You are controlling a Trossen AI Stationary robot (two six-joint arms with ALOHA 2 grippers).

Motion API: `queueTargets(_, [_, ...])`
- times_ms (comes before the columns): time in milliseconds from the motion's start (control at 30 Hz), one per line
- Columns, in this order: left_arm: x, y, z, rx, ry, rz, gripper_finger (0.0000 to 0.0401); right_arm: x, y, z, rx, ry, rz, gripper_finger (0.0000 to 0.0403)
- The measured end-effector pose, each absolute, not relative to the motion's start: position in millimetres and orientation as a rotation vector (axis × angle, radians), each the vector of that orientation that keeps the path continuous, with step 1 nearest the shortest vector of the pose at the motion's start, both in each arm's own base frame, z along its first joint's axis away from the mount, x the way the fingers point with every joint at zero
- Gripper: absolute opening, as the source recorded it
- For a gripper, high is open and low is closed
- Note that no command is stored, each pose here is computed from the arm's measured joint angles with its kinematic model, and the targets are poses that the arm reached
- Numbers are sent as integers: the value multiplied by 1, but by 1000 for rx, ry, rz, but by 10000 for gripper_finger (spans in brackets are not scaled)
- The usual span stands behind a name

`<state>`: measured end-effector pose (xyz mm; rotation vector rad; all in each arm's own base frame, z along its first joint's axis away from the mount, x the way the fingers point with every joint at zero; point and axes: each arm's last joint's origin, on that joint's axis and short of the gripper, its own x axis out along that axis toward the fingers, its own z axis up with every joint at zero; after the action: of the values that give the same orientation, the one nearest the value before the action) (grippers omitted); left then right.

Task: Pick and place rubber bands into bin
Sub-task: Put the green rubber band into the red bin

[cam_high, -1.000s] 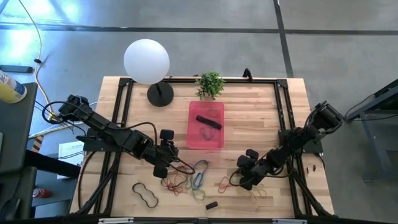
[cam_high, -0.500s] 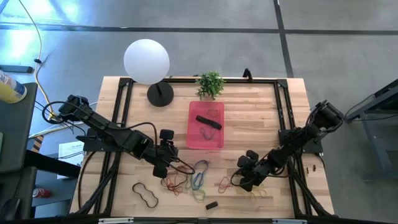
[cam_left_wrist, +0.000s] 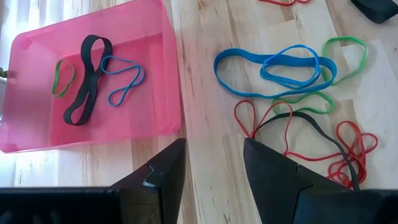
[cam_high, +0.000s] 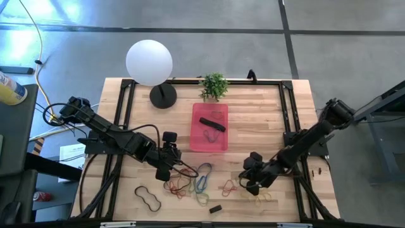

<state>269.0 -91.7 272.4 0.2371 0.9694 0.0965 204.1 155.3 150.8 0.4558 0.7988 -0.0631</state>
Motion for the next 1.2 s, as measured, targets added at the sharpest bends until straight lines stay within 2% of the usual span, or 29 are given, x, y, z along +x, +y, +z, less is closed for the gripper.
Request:
queueTargets(233, [269,-92,272,237,969,96,150,201,151,173,467,700,-38,0])
queueTargets(500, [269,-92,273,236,967,96,150,200,140,207,442,484,-46,0])
queueTargets(833, [271,-92,274,222,948,98,150,220,107,225,362,321,-145,0])
queueTargets(1200, [272,-92,274,219,925,146,150,243,51,232,355,233,-325,0])
